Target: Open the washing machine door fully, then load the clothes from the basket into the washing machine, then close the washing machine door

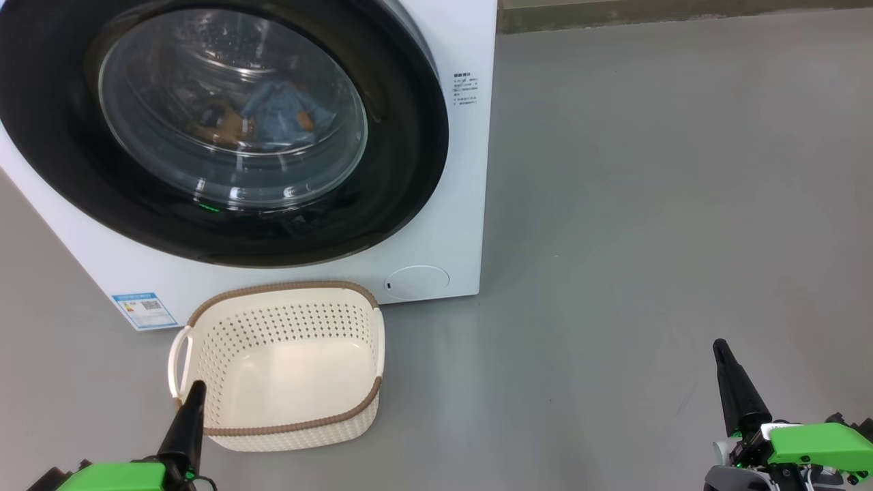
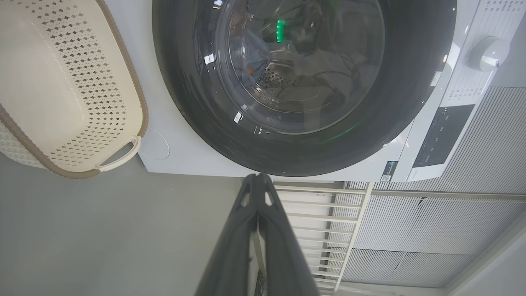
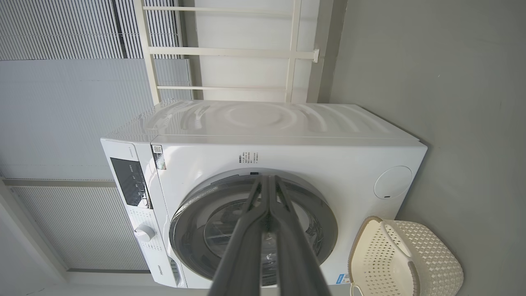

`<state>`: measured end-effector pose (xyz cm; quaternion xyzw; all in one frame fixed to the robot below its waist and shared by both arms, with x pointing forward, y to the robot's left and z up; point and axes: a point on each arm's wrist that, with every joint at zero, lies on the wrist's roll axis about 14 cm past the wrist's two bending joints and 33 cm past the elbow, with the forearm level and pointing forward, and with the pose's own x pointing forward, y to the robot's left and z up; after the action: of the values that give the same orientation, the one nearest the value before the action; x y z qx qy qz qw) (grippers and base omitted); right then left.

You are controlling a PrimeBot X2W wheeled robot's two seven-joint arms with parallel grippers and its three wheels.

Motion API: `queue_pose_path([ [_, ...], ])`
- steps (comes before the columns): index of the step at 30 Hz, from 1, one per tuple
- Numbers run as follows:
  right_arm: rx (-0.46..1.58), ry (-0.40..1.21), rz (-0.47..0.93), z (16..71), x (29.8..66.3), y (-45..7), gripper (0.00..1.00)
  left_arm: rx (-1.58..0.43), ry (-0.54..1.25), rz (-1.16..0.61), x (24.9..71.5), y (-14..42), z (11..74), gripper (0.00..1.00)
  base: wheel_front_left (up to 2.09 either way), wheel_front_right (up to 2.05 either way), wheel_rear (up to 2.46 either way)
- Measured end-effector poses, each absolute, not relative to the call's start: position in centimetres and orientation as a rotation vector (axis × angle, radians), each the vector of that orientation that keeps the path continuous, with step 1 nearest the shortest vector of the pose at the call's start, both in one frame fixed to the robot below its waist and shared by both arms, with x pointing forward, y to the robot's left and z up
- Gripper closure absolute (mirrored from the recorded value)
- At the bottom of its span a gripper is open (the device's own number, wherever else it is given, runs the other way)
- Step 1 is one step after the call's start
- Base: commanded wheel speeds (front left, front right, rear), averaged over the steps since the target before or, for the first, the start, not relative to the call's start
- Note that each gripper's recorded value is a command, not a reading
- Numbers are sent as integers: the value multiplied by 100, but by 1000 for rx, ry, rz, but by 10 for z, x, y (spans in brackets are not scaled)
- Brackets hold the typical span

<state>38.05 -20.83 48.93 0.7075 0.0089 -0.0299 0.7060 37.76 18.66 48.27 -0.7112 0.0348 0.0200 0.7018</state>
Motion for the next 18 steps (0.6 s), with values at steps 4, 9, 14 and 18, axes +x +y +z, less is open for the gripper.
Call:
queue_pose_path([
  [4, 1572, 20, -67, 489, 380, -208, 100, -1583, 77, 44, 378, 187, 483, 100, 0, 0, 0],
  [9, 1573, 19, -67, 489, 380, -209, 100, -1583, 77, 44, 378, 187, 483, 100, 0, 0, 0],
  [14, 1573, 19, -67, 489, 380, -209, 100, -1583, 78, 44, 378, 187, 483, 100, 0, 0, 0],
  [18, 1573, 19, -67, 489, 380, -209, 100, -1583, 78, 44, 378, 187, 483, 100, 0, 0, 0],
])
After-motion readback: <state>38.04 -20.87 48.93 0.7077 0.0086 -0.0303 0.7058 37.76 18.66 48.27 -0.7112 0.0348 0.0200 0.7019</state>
